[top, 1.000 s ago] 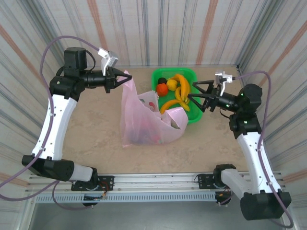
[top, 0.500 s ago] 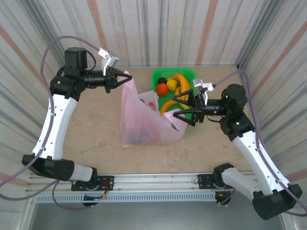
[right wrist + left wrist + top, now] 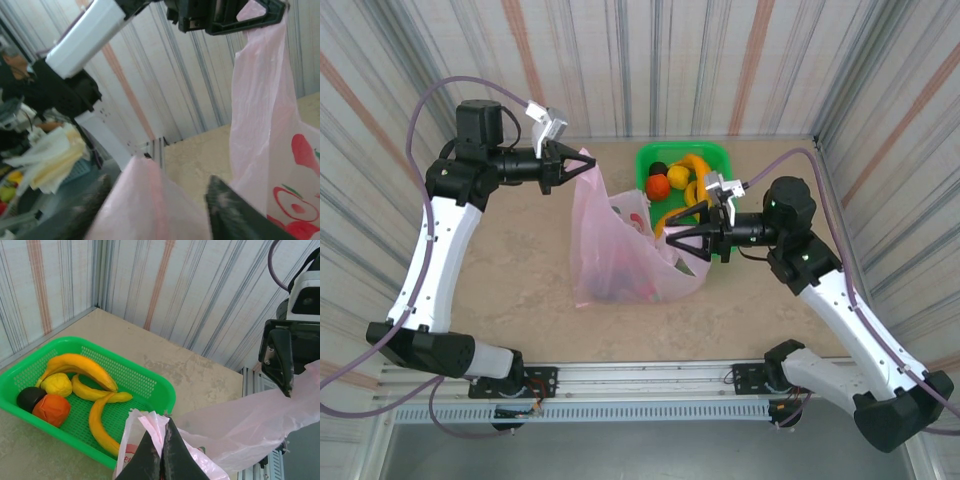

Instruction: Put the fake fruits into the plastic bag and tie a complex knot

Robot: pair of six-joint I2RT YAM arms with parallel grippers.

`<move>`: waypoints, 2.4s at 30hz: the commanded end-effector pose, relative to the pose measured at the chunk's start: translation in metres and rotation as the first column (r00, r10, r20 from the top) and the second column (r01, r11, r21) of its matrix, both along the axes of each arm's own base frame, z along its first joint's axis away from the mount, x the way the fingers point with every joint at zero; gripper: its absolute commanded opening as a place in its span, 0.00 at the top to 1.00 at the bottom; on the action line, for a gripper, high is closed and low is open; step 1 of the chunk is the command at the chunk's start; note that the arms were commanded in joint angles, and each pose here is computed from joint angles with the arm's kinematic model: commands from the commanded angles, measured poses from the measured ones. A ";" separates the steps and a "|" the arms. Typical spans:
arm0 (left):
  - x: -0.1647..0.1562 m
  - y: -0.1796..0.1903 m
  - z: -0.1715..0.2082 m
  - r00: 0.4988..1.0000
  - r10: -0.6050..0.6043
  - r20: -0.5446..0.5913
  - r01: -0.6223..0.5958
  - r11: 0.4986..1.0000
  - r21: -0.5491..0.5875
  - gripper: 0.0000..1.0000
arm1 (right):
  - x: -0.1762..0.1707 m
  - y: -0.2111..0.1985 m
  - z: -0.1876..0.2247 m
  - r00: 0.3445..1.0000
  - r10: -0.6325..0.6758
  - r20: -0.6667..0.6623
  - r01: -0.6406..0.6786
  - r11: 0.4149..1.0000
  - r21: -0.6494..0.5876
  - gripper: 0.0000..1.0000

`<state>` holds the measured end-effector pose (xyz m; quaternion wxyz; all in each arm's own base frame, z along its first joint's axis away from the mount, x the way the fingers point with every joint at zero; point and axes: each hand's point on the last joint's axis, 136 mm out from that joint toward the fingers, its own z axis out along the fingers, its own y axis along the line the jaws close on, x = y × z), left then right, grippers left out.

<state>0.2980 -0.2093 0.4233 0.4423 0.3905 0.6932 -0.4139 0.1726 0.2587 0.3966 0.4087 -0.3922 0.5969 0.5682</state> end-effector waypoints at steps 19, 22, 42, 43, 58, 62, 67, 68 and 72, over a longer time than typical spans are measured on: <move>-0.028 -0.001 0.018 0.994 -0.092 0.064 0.095 0.994 -0.049 1.00 | 0.083 -0.020 0.073 0.878 -0.436 0.197 0.437 0.898 0.043 1.00; -0.030 -0.002 0.020 0.993 -0.103 0.064 0.107 0.993 -0.056 1.00 | 0.104 -0.041 0.076 0.809 -0.553 0.200 0.556 0.830 0.045 1.00; -0.024 -0.004 0.016 0.993 -0.110 0.031 0.111 0.992 -0.054 1.00 | 0.067 -0.081 0.081 0.789 -0.591 0.170 0.601 0.799 -0.012 0.36; -0.023 -0.004 0.016 0.994 -0.110 0.027 0.111 0.992 -0.053 1.00 | 0.061 -0.084 0.083 0.789 -0.592 0.165 0.602 0.798 -0.017 0.35; -0.025 -0.003 0.009 0.993 -0.113 0.019 0.113 0.993 -0.030 1.00 | -0.028 0.017 0.048 0.989 -0.147 -0.031 0.143 0.984 -0.109 0.39; -0.037 -0.003 0.014 0.988 -0.153 0.025 0.154 0.988 -0.033 1.00 | -0.002 0.062 0.022 0.994 -0.102 -0.028 0.095 0.978 -0.185 0.39; -0.054 -0.001 0.016 0.980 -0.196 0.024 0.197 0.980 -0.023 1.00 | 0.043 0.081 0.011 0.986 -0.113 0.121 0.139 0.962 -0.235 0.35; -0.057 -0.001 0.016 0.978 -0.205 0.024 0.206 0.978 -0.024 1.00 | 0.052 0.083 0.009 0.982 -0.115 0.152 0.149 0.960 -0.236 0.33; -0.062 -0.002 0.014 0.974 -0.228 0.013 0.228 0.973 -0.026 1.00 | 0.076 0.089 0.008 0.977 -0.099 0.189 0.137 0.971 -0.198 0.25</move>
